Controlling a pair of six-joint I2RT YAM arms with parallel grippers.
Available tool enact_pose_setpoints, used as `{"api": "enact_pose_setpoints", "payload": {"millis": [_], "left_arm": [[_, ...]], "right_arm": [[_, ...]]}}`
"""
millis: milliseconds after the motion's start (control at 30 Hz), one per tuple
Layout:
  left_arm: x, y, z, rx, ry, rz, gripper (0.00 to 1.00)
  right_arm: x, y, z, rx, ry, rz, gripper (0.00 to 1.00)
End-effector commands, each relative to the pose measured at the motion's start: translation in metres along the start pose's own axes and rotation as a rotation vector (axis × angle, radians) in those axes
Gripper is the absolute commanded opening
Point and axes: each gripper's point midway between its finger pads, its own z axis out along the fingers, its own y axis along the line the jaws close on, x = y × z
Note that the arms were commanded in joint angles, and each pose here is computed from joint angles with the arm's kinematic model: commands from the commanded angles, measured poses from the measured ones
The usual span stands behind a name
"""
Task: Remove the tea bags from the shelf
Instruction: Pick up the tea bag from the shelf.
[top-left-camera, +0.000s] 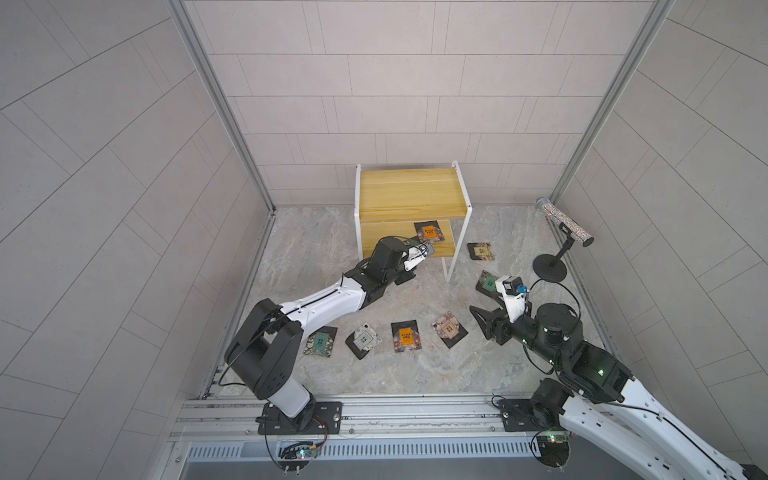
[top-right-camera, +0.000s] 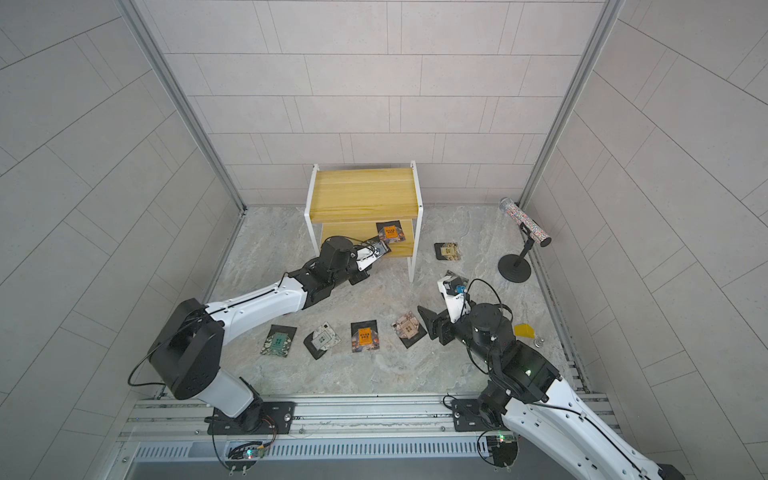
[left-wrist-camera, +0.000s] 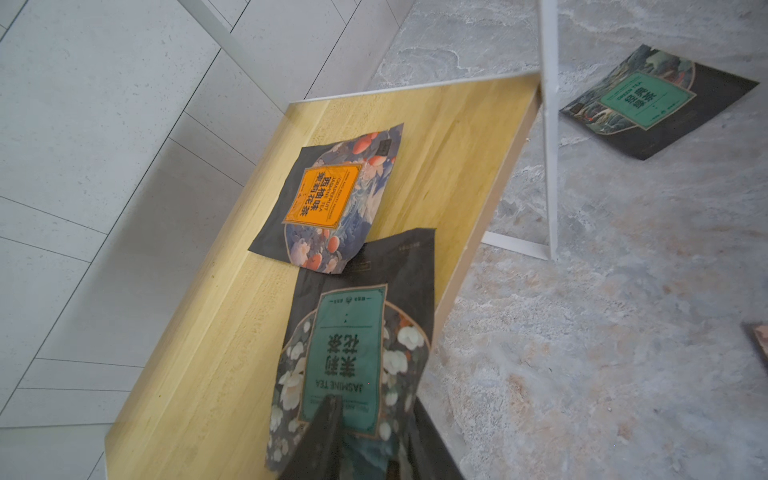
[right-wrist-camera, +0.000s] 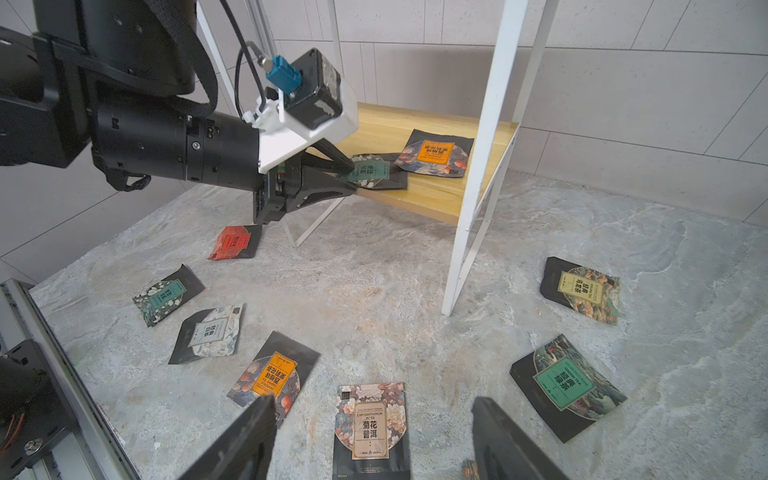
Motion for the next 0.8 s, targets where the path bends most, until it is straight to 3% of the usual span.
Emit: {"api": "enact_pose_setpoints", "payload": {"millis": [0,333,533,767], "left_arm": [[0.008,0.0,-0.009,0.001,0.03,-0.002,0.28],[0.007,0.011,-0.028,-0.043,0.029,-0.001,0.08],[0.008,0.013,-0.043,-0.05,0.027,0.003,0.0],[-0.003,0.009,-0.069,-0.038,-0.039,-0.024,0.0]], "right_arm": [[-0.001,-0.003,0.0,0.014,-0.011,0.006,0.77],[-0.002,-0.002,0.0,0.01,-0.015,0.007,0.77],[-0.002,-0.001,0.001,0.005,-0.012,0.006,0.78],[-0.002,-0.001,0.003,0.003,-0.01,0.004,0.78]]}}
